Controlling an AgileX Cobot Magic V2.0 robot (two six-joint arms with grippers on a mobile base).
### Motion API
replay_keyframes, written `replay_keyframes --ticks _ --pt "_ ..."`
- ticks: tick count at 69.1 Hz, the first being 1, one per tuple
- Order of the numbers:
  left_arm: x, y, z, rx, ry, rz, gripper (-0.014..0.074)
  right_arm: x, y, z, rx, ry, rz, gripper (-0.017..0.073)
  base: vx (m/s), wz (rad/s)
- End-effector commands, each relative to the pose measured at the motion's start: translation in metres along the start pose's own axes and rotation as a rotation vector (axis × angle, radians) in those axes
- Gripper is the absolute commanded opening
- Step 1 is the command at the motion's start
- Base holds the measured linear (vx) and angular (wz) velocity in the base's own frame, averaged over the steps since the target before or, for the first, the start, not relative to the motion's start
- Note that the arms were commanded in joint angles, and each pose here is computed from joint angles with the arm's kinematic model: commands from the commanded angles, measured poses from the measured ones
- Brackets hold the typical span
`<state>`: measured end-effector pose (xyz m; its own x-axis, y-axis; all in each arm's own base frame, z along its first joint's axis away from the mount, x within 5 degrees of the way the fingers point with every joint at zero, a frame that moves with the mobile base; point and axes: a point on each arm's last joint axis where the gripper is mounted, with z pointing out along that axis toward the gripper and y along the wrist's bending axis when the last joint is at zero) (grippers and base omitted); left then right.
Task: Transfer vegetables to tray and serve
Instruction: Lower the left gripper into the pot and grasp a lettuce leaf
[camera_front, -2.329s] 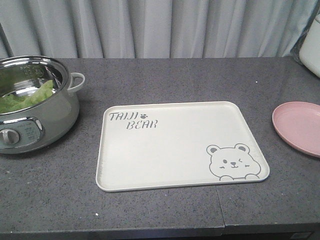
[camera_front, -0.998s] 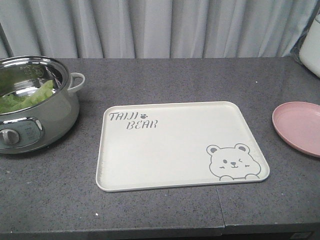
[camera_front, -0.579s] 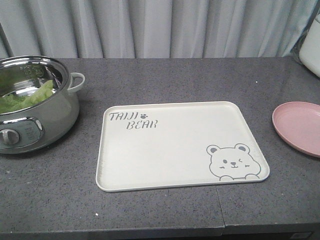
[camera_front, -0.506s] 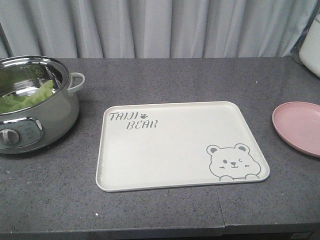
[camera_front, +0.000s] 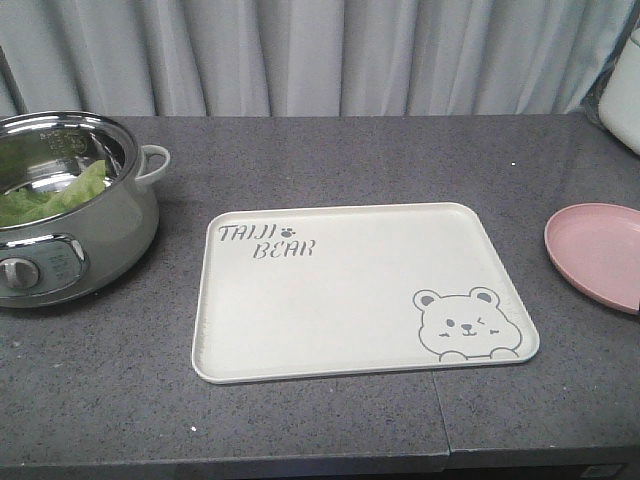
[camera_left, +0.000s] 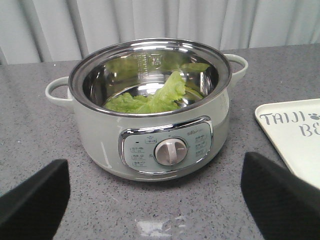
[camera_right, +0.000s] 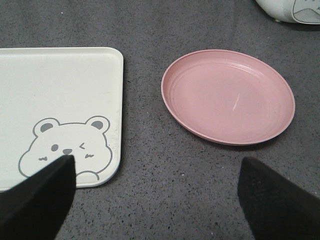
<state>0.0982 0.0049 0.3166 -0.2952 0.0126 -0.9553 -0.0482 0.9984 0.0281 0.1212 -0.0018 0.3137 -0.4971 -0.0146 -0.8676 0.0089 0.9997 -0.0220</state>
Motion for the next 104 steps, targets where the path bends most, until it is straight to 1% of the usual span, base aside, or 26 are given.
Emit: replay_keyframes --ticks 1,6,15,18,25,30,36,39,45,52,56,68,72,74,82,97,104 --pt "-0.016 0.000 -0.003 0.008 -0.092 -0.007 0.0676 -0.015 -0.001 -0.005 0.006 -0.093 -0.019 0.0667 0.00 0.00" --pt "-0.016 -0.001 -0.003 0.009 -0.095 -0.010 0.0662 -0.015 -0.001 -0.005 0.005 -0.093 -0.018 0.0654 0.00 0.00" --pt "-0.018 -0.002 -0.002 0.030 -0.106 -0.058 0.0618 -0.015 -0.001 -0.005 0.005 -0.093 -0.018 0.0612 0.00 0.00" --pt "-0.019 -0.003 0.000 0.033 -0.115 -0.055 0.0600 -0.015 -0.001 -0.005 0.005 -0.093 -0.018 0.0594 0.00 0.00" --pt "-0.029 -0.003 0.013 0.031 -0.075 -0.027 0.0559 -0.015 -0.001 -0.005 0.005 -0.093 -0.018 0.0554 0.00 0.00" --pt "-0.042 -0.003 0.026 0.026 -0.002 0.004 0.0539 -0.015 -0.001 -0.005 0.005 -0.093 -0.018 0.0531 0.00 0.00" --pt "-0.063 -0.004 0.047 0.022 0.094 0.058 0.0534 -0.016 -0.001 -0.005 0.005 -0.095 -0.018 0.0506 0.00 0.00" --pt "-0.074 -0.004 0.056 0.022 0.123 0.071 0.0535 -0.016 -0.001 -0.005 0.005 -0.095 -0.018 0.0496 0.00 0.00" --pt "-0.090 -0.005 0.082 0.021 0.212 0.089 0.0535 -0.015 -0.001 -0.005 0.005 -0.093 -0.018 0.0480 0.00 0.00" --pt "-0.103 -0.007 0.113 0.027 0.276 0.111 0.0535 -0.015 -0.001 -0.005 0.005 -0.093 -0.018 0.0468 0.00 0.00" --pt "-0.108 -0.008 0.131 0.030 0.302 0.109 0.0535 -0.015 -0.001 -0.005 0.005 -0.093 -0.018 0.0464 0.00 0.00" --pt "-0.110 -0.014 0.184 0.074 0.366 0.136 0.0535 -0.015 -0.001 -0.005 0.005 -0.093 -0.018 0.0462 0.00 0.00" --pt "-0.110 -0.016 0.198 0.088 0.380 0.137 0.0535 -0.015 -0.001 -0.005 0.005 -0.093 -0.018 0.0462 0.00 0.00" --pt "-0.110 -0.017 0.206 0.090 0.389 0.144 0.0535 -0.015 -0.001 -0.005 0.005 -0.093 -0.018 0.0462 0.00 0.00" --pt "-0.108 -0.018 0.235 0.092 0.420 0.145 0.0535 -0.015 -0.001 -0.005 0.005 -0.093 -0.018 0.0462 0.00 0.00" --pt "-0.109 -0.021 0.274 0.100 0.530 0.147 0.0535 -0.015 -0.001 -0.005 0.005 -0.093 -0.018 0.0462 0.00 0.00" --pt "-0.108 -0.021 0.290 0.094 0.566 0.162 0.0535 -0.015 -0.001 -0.004 0.005 -0.091 -0.018 0.0462 0.00 0.00"
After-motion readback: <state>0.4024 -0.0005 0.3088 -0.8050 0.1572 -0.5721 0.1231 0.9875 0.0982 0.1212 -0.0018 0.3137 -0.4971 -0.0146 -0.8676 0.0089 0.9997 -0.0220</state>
